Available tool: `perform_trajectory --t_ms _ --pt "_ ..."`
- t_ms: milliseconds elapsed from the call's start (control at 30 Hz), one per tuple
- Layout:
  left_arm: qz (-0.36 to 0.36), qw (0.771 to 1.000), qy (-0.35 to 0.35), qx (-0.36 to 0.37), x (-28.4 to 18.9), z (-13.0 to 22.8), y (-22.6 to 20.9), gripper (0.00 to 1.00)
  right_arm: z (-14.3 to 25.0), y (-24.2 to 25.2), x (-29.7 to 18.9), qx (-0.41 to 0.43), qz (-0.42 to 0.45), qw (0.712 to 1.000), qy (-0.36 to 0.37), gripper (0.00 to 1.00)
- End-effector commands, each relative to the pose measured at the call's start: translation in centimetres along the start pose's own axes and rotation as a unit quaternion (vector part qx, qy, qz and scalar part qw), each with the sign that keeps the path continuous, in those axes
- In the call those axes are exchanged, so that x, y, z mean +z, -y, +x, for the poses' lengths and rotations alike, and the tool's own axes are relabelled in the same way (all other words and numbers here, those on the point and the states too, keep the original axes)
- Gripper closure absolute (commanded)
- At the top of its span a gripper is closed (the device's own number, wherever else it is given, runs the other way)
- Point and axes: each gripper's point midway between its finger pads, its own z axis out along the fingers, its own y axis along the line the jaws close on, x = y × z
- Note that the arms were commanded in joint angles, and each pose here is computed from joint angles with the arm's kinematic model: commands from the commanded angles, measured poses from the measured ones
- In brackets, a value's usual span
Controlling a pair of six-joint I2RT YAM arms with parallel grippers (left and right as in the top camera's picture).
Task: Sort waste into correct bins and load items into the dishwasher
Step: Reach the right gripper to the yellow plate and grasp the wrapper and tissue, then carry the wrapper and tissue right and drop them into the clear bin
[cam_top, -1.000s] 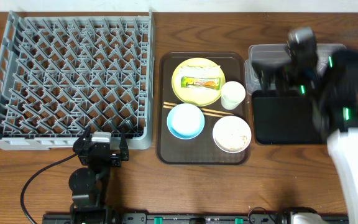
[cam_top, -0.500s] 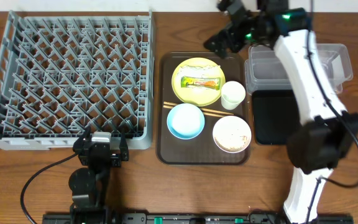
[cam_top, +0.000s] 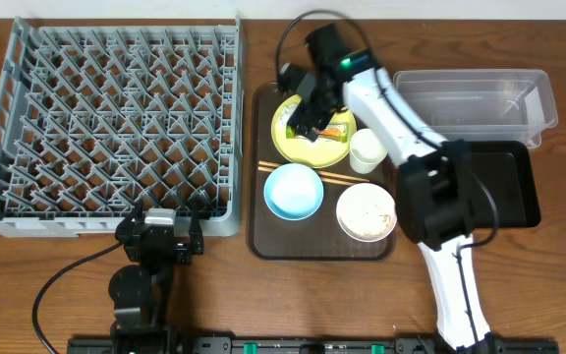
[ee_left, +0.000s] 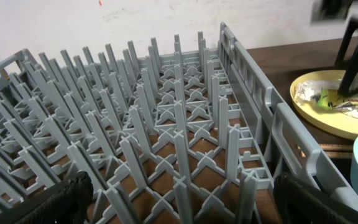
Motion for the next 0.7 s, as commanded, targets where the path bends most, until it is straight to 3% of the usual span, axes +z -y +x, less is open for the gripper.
perform_trajectory --t_ms 0,133,233,300,400,567,667 --pt "0.015 1.0 -0.022 0.004 0.1 1.5 0.6 0.06 1.1 0.7 1.8 -0.03 0.037 0.998 -0.043 0.03" --pt "0.015 1.0 -0.022 0.004 0.1 1.5 0.6 0.06 1.8 0.2 2.7 -0.029 0.027 0.998 -0.056 0.1" --pt "0.015 1.0 -0.022 0.004 0.1 1.5 0.6 0.06 2.4 -0.3 3.3 -0.027 0.013 0.997 -0.065 0.25" --pt "0.015 1.0 -0.022 0.004 0.1 1.5 0.6 0.06 2.6 -0.4 3.5 -0.016 0.011 0.997 -0.068 0.49" --pt "0.015 1.0 -0.022 0.004 0.1 1.5 0.6 0.06 2.3 -0.3 3.2 0.006 0.015 0.998 -0.063 0.99" --pt "0.015 1.0 -0.022 0.004 0.1 1.5 0.6 0.06 -0.6 1.3 -0.6 0.064 0.047 0.997 -0.011 0.99" --pt "0.015 1.0 -0.022 0.004 0.1 1.5 0.6 0.06 -3.6 4.0 -7.7 0.141 0.088 0.984 0.065 0.99"
